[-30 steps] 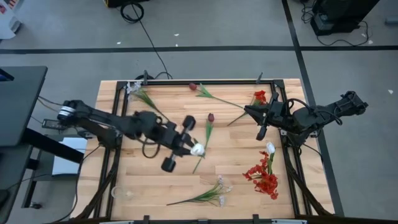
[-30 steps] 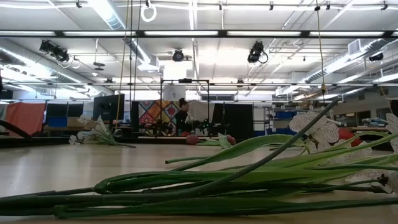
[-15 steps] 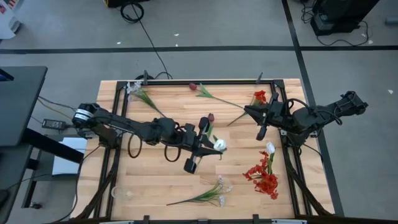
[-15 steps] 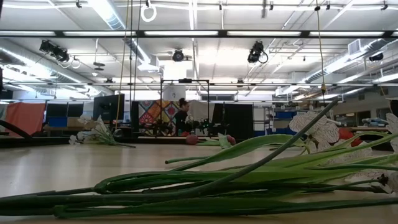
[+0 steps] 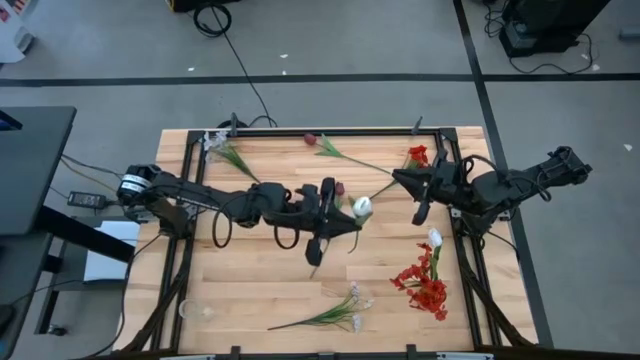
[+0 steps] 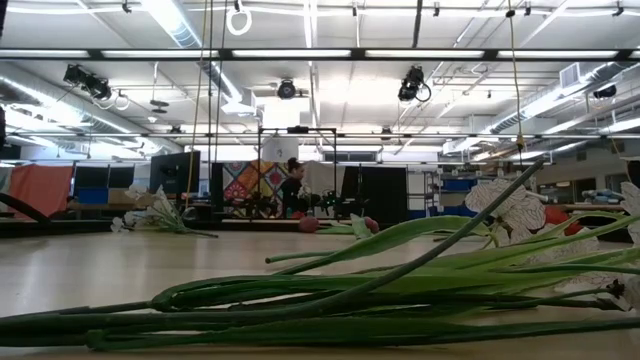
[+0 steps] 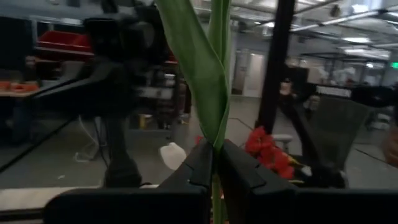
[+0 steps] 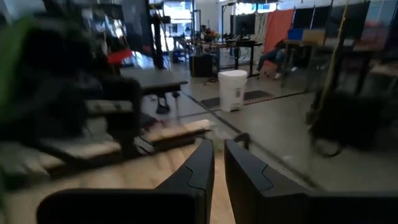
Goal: Sort flowers into vase by color
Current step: Put the white flower into the red vase
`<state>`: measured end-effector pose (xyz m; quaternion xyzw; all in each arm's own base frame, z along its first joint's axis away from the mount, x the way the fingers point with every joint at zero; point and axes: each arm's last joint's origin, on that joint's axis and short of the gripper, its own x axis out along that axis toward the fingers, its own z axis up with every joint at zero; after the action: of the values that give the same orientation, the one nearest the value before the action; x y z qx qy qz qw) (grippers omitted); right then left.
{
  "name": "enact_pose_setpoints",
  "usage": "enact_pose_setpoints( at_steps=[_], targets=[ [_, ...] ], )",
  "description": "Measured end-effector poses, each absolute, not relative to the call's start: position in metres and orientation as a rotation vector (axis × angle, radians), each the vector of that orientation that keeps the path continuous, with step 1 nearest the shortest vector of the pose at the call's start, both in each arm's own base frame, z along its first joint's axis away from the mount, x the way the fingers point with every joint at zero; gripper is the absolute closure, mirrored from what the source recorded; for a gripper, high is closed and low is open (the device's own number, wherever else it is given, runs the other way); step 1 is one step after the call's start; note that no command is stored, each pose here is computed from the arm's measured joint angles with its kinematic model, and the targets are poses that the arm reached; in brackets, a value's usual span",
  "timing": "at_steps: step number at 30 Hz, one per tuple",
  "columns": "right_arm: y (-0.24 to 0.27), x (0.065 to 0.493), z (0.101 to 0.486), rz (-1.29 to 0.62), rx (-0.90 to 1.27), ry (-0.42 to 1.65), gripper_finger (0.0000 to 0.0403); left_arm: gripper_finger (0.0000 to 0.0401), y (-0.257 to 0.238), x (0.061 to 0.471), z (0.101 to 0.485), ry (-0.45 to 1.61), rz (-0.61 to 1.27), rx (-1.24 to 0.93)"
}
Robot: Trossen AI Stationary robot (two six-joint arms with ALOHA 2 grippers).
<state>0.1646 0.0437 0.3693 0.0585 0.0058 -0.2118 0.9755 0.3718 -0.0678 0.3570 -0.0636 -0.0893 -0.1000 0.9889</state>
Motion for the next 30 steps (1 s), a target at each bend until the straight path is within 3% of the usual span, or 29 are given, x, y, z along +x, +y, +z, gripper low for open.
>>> enact_pose_setpoints(
  at_steps=[4,10,23,30],
  targets=[
    [0.044,0.166,0.373,-0.413,0.290,-0.054,0.0355,0.0377,-0.066,0.372,0.357,-0.178,-0.163,-0.189],
    [0.044,0.166,0.382,-0.413,0.366,-0.150,0.0355,0.0377,-0.061,0.373,0.357,-0.185,-0.059,-0.225],
    [0.049,0.178,0.376,-0.231,0.315,-0.079,0.0351,0.0377,-0.015,0.378,0.350,-0.133,0.111,-0.325],
    [0.040,0.203,0.362,-0.287,0.295,-0.018,0.0290,0.0377,-0.002,0.379,0.347,-0.097,0.083,-0.305]
  ],
)
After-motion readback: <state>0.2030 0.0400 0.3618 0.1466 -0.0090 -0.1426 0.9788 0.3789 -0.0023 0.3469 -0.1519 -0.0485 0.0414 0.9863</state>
